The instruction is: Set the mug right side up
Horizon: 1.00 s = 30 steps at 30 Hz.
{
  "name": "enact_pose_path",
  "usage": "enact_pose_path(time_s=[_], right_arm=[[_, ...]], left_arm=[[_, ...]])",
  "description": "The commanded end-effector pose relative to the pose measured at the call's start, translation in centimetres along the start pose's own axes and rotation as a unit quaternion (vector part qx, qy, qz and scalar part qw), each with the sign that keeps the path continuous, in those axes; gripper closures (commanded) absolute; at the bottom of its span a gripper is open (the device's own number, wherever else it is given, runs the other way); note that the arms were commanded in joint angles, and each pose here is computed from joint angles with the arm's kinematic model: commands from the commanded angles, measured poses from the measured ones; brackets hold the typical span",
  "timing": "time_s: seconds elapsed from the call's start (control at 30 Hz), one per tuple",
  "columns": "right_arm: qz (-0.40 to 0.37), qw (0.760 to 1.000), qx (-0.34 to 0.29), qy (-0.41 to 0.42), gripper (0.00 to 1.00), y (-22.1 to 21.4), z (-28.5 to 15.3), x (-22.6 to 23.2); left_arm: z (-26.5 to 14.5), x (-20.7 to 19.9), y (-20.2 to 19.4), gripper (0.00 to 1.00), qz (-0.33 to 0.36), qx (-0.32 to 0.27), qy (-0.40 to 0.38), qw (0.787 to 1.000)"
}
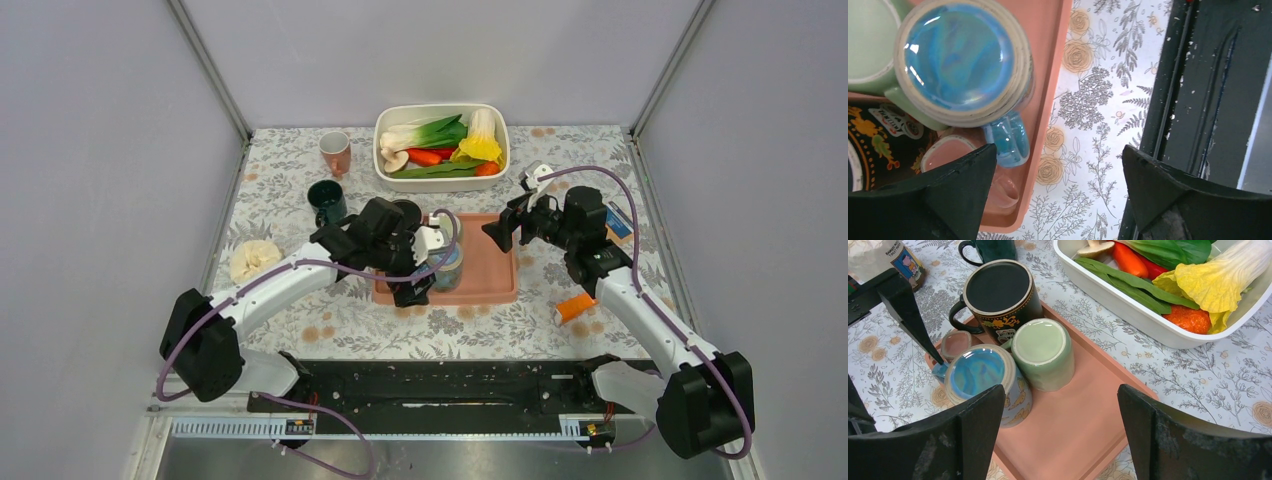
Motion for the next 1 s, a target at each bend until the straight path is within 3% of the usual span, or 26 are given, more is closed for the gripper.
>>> enact_pose_path(time_s=[0.0,0.37,0.7,0.97], right_arm=[[-0.020,0.999,-0.028,-0.009,0.08,1.1,-0.5,-0.2],[-0.019,0.999,-0.032,-0.007,0.08,1.3,-0.7,-0.1],[-0.018,0.999,-0.033,-0.009,0.08,1.2,-0.8,-0.3],[-0.018,0.999,-0.029,-0.008,0.07,1.0,-0.6,-0.4]], left_arm=[[-0.9,1.2,1.7,0.02,0.016,-0.011,0.044,0.999],[-1.6,2.1,-0.6,0.01,-0.044,0.028,0.017,0.999],[-0.6,2.9,-0.6,0.02,-0.090,0.006,-0.054,0.994],[-1.4,2.7,0.5,0.04,-0.070,-0.019,-0.025,0.997]])
Point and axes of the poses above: each gripper's point midway between its finger pads, its own z axis out along the fingers, its own x axis along the line the jaws close on, y = z × x, the point moved 8 cm from there along -z, back along the fingers, and after that the axes turned 6 degrees about z, right-handed, at the moved point
